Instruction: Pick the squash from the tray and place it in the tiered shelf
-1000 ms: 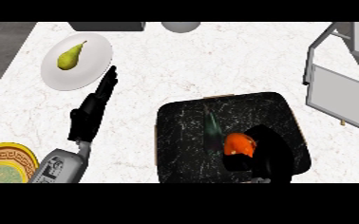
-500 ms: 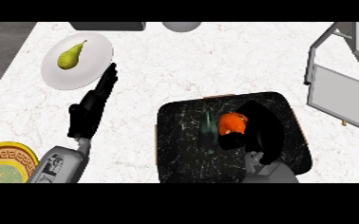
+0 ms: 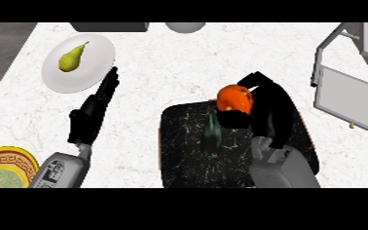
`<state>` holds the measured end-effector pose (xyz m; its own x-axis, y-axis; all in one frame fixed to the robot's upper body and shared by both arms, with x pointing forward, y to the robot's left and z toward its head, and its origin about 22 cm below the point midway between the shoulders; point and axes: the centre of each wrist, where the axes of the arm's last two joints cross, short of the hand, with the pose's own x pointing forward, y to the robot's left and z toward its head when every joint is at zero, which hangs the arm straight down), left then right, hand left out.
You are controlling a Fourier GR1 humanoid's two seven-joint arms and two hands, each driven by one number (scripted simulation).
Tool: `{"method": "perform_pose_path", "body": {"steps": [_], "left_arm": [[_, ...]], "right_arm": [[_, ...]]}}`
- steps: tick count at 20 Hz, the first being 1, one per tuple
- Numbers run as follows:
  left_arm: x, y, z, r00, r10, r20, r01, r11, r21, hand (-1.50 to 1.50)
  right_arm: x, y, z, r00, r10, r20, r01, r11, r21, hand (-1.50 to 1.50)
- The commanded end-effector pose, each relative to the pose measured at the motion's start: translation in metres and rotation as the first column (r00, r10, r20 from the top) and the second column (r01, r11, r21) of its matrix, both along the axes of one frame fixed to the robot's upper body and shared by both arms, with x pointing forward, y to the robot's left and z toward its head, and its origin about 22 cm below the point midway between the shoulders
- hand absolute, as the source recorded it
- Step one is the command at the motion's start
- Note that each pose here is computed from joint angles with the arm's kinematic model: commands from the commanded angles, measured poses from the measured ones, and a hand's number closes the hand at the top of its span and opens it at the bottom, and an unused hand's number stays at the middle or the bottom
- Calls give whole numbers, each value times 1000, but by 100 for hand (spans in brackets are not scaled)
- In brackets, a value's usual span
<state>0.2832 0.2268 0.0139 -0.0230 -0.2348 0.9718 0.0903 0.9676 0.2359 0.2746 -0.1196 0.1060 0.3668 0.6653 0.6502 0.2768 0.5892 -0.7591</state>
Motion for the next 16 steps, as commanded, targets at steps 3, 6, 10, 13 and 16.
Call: {"method": "perform_pose_path", "body": {"steps": [3, 6, 10, 13, 16], "left_arm": [[-7, -8, -21, 1000, 5, -4, -5, 1000, 7, 0], [4, -3, 16, 1000, 15, -6, -15, 1000, -9, 0], [-13, -11, -13, 1000, 2, 15, -2, 1000, 12, 0], [-5, -8, 0, 1000, 10, -5, -10, 1000, -8, 0], [-2, 6, 3, 1000, 13, 6, -13, 1000, -9, 0]], "right_arm": [[-23, -8, 55, 981, -89, 170, 86, 996, 21, 150], [-16, 7, 79, 959, -183, 216, 179, 983, 39, 150], [-24, -7, 105, 937, -259, 236, 283, 956, -72, 150], [-28, -14, 135, 901, -299, 314, 340, 937, -84, 150], [-24, -41, 145, 866, -338, 367, 398, 912, -99, 150]]}}
